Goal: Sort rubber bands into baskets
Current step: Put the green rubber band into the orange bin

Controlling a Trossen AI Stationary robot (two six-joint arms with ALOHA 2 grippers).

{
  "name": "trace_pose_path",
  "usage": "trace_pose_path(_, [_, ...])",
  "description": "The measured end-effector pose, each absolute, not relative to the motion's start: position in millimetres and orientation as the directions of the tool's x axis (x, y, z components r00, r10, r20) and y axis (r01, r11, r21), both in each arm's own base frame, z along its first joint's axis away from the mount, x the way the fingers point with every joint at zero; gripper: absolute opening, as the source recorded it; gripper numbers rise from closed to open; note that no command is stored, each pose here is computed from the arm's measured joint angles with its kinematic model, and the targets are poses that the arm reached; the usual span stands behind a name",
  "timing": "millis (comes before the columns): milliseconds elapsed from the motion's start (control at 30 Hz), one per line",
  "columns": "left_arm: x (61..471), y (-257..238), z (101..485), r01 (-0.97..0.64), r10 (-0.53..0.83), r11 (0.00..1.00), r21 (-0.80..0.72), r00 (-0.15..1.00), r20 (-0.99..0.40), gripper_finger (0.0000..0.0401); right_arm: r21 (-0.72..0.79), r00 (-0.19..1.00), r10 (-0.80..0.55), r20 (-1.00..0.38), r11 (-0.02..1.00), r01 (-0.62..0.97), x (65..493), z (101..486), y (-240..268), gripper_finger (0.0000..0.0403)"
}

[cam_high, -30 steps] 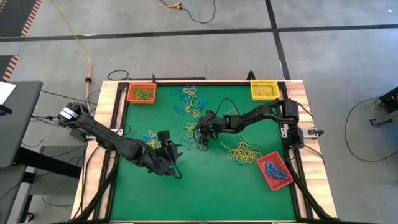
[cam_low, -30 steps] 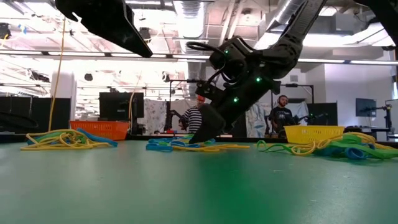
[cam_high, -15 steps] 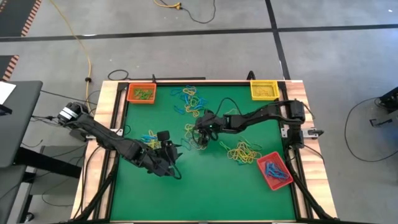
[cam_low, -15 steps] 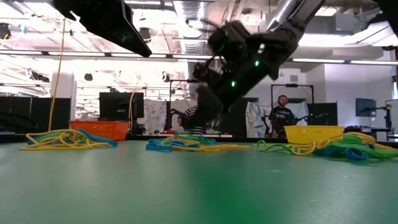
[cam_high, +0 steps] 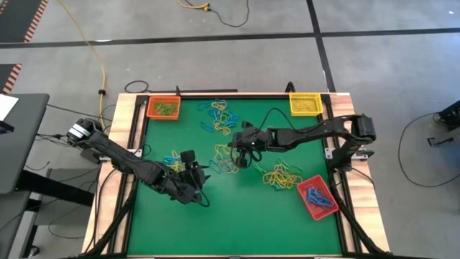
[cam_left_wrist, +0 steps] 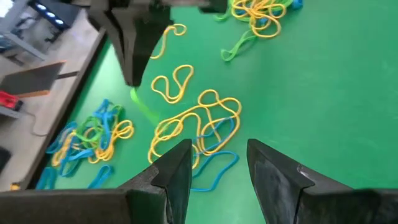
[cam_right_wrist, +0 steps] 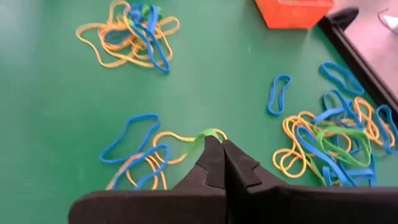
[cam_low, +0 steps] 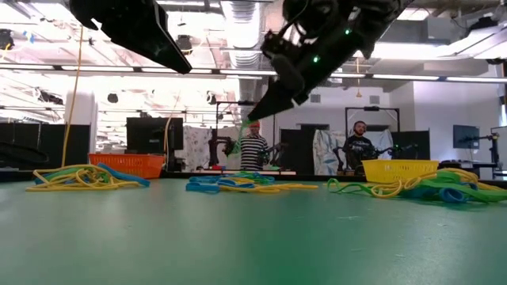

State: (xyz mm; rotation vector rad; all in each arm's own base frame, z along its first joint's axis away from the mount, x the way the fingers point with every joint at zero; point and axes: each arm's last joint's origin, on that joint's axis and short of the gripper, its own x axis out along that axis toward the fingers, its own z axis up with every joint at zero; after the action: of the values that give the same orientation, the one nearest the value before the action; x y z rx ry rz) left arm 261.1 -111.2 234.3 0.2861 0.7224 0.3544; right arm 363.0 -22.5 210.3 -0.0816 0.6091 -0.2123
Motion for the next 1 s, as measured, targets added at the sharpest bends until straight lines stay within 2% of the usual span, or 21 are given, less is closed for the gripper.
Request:
trace_pose_path(367, [264,-102,236,-0.357,0.524,0.848,0.393,0.677,-0.516,0.0144,-0.169,0.855,-0.165,-0.493,0.981,0.092,354,237,3,0.0015])
trace_pose_path(500, [268,-94,221,-0.414,0.539,0.840,0.350,0.707,-0.457,0.0144,-0.185,0.878,-0.141,-0.458,0.981,0.061,351,247,12,0.0015])
trace_pose_path(700, [270,-84,200,-0.388,0.455,0.890,0.240,0.793,-0.406,0.0157,-0.199,0.895,-0.117,-0.431,0.979,0.032,346,257,22,0.0015])
trace_pose_path(800, [274,-81,200,-0.338,0.367,0.930,0.142,0.857,-0.362,0.0166,-0.209,0.892,-0.135,-0.431,0.977,0.047,346,257,22,0.0016])
trace_pose_path(1000, [280,-65,200,-0.283,0.278,0.958,0.037,0.899,-0.339,0.0172,-0.211,0.892,-0.138,-0.431,0.976,0.049,346,257,21,0.0016])
